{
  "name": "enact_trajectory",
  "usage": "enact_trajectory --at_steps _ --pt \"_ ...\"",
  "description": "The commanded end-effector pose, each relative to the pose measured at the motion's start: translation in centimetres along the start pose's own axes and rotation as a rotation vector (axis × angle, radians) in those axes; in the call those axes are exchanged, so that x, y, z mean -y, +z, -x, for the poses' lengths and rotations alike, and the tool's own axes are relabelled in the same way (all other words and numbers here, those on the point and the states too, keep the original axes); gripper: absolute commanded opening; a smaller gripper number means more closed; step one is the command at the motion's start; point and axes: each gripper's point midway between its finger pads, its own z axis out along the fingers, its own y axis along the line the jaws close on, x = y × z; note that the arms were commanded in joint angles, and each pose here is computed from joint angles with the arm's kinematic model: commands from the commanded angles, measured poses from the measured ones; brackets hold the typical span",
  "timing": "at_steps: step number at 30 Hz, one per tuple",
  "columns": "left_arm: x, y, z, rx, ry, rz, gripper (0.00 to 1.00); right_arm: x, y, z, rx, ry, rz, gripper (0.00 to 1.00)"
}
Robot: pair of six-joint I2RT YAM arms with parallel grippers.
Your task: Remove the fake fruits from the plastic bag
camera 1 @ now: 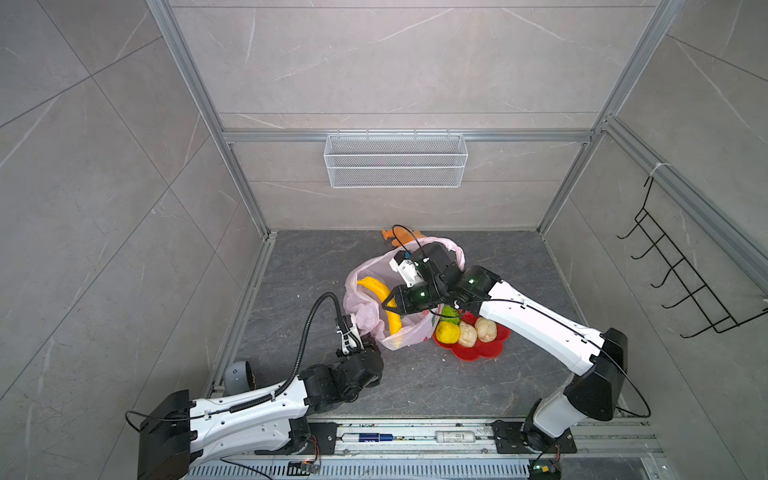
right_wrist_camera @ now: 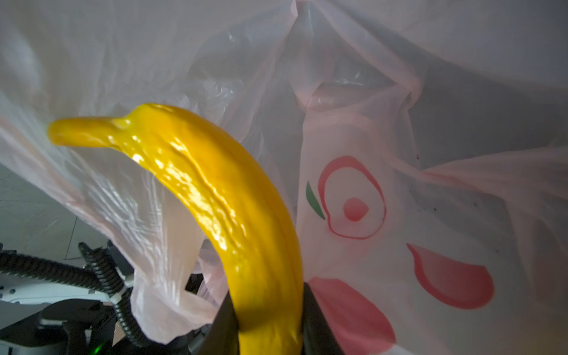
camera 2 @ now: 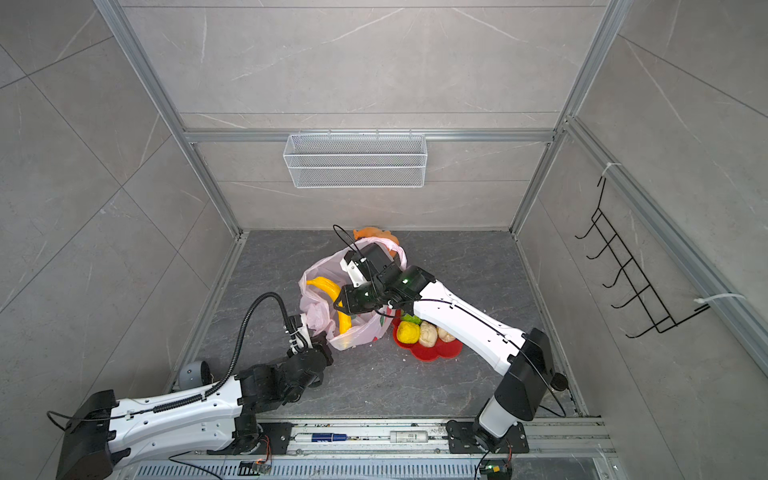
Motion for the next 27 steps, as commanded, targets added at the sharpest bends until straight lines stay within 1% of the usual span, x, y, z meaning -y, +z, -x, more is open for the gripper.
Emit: enact_trajectory --at_steps 1,3,5,8,11,14,15,18,22,25,26,27 --pt "0.0 -1.7 2.0 -0.005 -0.057 -0.002 0.26 1.7 1.3 0.9 0.022 -0.053 -0.092 0.02" --pt "-0.7 -2.7 2.4 -0.033 -0.086 0.013 0.41 2.4 2.1 1.1 0.016 -0.065 -0.123 0.02" --pt "-1.6 -3.6 2.4 -0.069 -0.119 0.037 0.53 2.7 3.0 1.4 0.015 -0.067 -0.133 0.02" --pt "-3.1 -5.0 2.3 -0.132 -0.174 0.085 0.67 2.9 4.2 2.1 0.015 -0.063 -0.137 0.02" --pt "-4.3 -6.2 2.1 -0.190 -0.202 0.133 0.82 3.0 5.3 2.4 0.009 -0.054 -0.134 0.02" --pt "-4.4 -7.3 2.4 -0.221 -0.230 0.133 0.88 3.4 6.4 2.5 -0.002 -0.044 -0.138 0.01" --pt "-4.4 -7.6 2.7 -0.223 -0.238 0.127 0.88 3.4 6.6 2.5 -0.002 -0.042 -0.139 0.01" --pt "-4.9 -8.6 4.0 -0.201 -0.279 0.120 0.92 3.5 7.1 2.7 0.001 -0.035 -0.135 0.01" --pt "-5.2 -10.1 6.5 -0.151 -0.300 0.110 0.93 4.0 7.4 2.5 0.005 -0.044 -0.155 0.01" --pt "-3.4 -10.7 8.7 -0.117 -0.286 0.048 0.91 4.5 7.5 2.5 0.013 -0.064 -0.168 0.01" --pt "-2.7 -11.0 9.4 -0.110 -0.278 0.027 0.90 4.6 7.6 2.5 0.014 -0.068 -0.173 0.01" --pt "-1.8 -11.3 10.3 -0.101 -0.272 0.004 0.87 4.7 7.6 2.5 0.016 -0.070 -0.177 0.01"
